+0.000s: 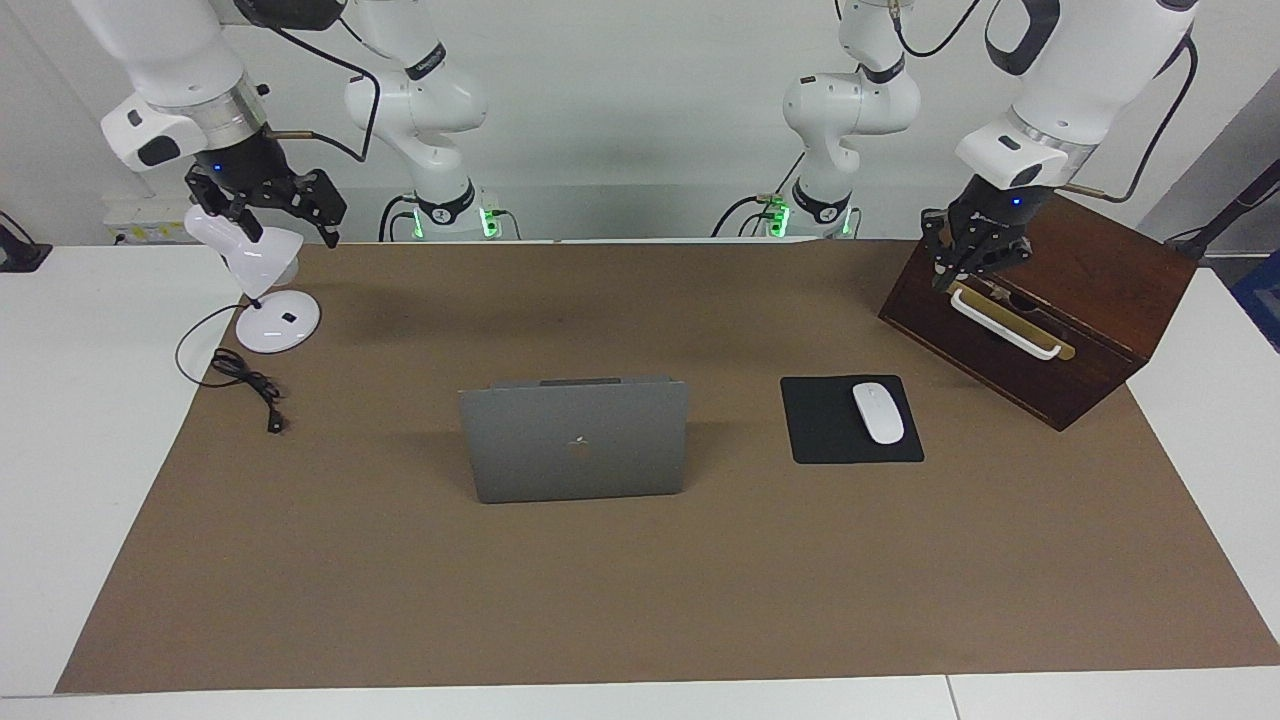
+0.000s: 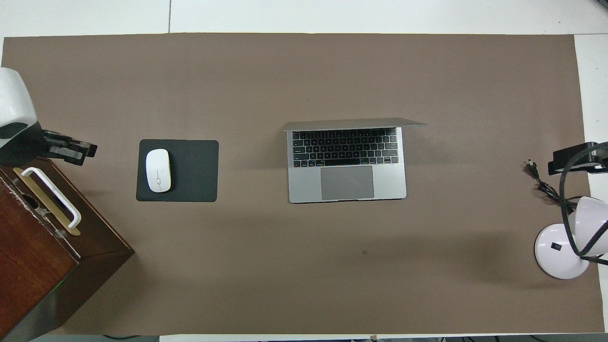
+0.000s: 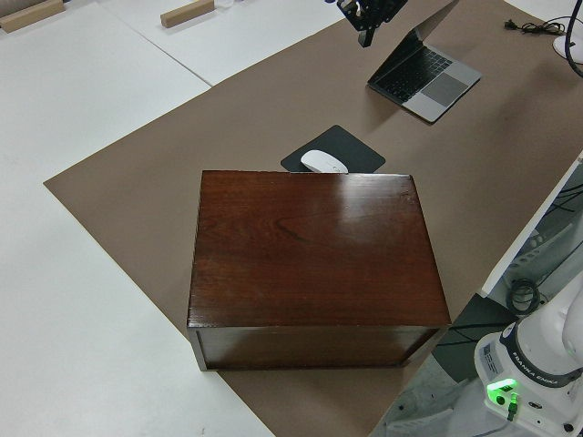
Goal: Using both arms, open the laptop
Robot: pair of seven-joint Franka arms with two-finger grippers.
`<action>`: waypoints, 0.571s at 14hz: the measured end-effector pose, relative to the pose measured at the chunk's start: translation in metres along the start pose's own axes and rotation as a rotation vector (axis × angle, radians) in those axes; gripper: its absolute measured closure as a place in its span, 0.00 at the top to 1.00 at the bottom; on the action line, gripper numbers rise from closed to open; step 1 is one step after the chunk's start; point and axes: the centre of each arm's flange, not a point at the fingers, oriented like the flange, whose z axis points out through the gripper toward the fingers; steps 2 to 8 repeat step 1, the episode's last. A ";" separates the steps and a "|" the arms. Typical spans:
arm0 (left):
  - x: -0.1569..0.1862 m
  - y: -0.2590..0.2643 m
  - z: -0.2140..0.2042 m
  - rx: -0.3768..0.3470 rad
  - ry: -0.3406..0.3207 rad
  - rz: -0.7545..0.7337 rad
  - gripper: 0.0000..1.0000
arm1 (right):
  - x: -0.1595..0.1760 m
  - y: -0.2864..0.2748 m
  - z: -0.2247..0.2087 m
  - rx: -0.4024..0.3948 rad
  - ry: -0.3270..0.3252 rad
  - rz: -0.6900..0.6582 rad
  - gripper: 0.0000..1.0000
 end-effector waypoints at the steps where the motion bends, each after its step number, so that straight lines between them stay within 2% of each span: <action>1: -0.002 -0.002 -0.004 0.023 -0.018 0.003 0.01 | 0.000 0.000 0.000 0.000 -0.002 0.000 1.00; 8: -0.002 -0.002 -0.004 0.023 -0.018 0.003 0.01 | 0.000 0.000 0.000 0.000 -0.002 0.000 1.00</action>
